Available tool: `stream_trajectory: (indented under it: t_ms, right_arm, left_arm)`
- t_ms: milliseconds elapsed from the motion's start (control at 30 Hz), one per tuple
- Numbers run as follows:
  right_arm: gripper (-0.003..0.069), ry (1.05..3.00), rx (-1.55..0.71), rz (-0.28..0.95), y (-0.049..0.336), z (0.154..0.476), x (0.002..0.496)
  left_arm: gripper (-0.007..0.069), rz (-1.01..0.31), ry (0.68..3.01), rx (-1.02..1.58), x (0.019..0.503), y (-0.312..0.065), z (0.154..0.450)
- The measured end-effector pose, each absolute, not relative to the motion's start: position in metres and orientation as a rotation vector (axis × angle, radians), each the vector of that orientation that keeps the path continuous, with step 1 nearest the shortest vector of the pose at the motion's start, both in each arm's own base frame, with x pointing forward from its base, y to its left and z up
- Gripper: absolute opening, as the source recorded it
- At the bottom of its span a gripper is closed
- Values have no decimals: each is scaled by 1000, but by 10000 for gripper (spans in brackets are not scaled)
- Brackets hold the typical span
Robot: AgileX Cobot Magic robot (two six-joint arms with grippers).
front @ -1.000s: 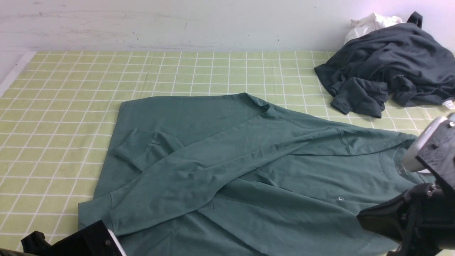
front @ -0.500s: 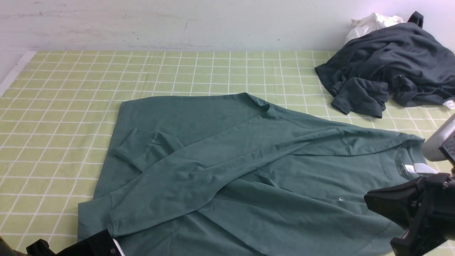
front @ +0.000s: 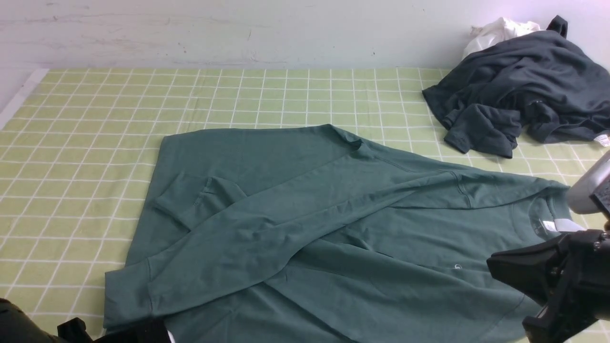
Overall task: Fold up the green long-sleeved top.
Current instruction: Use both arms simultaneously to clamp the lower edge of the clothing fabric
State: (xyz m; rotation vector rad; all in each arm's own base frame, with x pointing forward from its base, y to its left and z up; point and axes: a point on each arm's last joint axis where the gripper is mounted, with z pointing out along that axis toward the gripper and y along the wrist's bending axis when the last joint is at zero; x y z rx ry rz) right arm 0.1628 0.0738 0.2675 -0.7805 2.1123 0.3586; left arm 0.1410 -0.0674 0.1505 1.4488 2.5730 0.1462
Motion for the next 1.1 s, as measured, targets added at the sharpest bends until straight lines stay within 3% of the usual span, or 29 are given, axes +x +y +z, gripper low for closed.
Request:
stream_trajectory:
  t_ms: [233, 500, 567, 667, 900, 1100]
  right_arm:
    - [-10, 2123, -795, 374, 75, 267, 161]
    - [-9, 2125, -932, 413, 79, 275, 156]
    - [-1, 2104, -987, 372, 78, 280, 157]
    - [65, 2095, -1155, 180, 71, 280, 164]
    - [291, 2293, -1479, -46, 60, 230, 194]
    - [325, 2349, -1653, -137, 58, 189, 219]
  left_arm:
    - [15, 84, 2640, 1375, 149, -75, 164]
    - [2, 118, 2686, 1212, 154, -75, 208]
    - [2, 142, 2690, 1173, 154, -73, 210]
    - [2, 168, 2706, 1085, 155, -71, 212]
    - [2, 155, 2687, 1028, 158, -72, 213]
    - [2, 150, 2687, 1025, 158, -72, 213]
